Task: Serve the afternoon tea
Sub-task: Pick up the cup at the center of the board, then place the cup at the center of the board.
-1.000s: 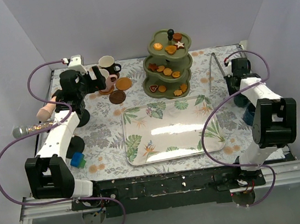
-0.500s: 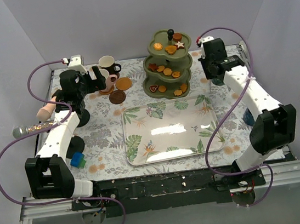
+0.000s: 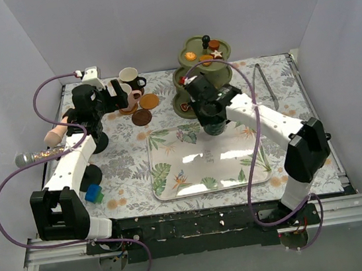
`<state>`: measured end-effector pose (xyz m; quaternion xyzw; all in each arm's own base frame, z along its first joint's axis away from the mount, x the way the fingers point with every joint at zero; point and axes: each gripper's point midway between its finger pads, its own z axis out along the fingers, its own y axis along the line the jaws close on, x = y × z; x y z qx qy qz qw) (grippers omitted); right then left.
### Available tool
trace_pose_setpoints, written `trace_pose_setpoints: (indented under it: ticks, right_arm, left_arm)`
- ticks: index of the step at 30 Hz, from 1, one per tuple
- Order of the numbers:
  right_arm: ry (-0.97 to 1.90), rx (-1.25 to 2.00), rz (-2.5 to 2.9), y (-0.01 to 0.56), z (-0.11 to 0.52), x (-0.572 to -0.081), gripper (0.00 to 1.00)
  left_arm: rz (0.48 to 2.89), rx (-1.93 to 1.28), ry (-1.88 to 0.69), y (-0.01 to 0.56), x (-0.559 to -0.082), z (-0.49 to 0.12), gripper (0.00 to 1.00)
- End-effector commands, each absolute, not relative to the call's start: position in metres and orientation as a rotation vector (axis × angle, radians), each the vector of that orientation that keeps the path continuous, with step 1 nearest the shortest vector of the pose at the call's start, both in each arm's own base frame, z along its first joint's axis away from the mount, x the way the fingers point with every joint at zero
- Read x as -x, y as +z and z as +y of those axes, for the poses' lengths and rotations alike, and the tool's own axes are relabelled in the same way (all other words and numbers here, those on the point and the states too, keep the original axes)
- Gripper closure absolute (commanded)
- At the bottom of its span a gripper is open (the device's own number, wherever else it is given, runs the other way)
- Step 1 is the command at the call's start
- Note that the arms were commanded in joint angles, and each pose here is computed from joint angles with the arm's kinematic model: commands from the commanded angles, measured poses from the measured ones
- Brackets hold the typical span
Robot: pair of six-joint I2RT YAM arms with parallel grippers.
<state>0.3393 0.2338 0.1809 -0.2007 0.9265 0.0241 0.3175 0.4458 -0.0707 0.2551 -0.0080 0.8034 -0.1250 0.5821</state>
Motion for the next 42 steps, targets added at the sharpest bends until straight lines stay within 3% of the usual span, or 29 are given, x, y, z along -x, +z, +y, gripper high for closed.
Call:
trace_pose_setpoints:
  ticks: [1,13,25,30,42]
  right_arm:
    - [0.188,0.463,2.355,0.193,0.288,-0.339,0.99]
    - [0.307,0.596,2.245,0.193,0.389,-0.306,0.99]
    - [0.504,0.807,2.107,0.201,0.515,-0.258,0.99]
    - [0.557,0.826,2.057,0.198,0.542,-0.248,0.99]
    - [0.510,0.878,2.042,0.156,0.566,-0.250,0.99]
  left_arm:
    - [1.829,0.012,-0.302,0.273,-0.442,-0.071,0.06]
    - [1.833,0.100,-0.241,0.274,-0.443,-0.057,0.03]
    - [1.775,0.362,-0.030,0.285,-0.440,0.018,0.02]
    - [1.752,0.430,0.028,0.288,-0.435,0.045,0.02]
    - [1.750,0.422,0.000,0.289,-0.436,0.043,0.02]
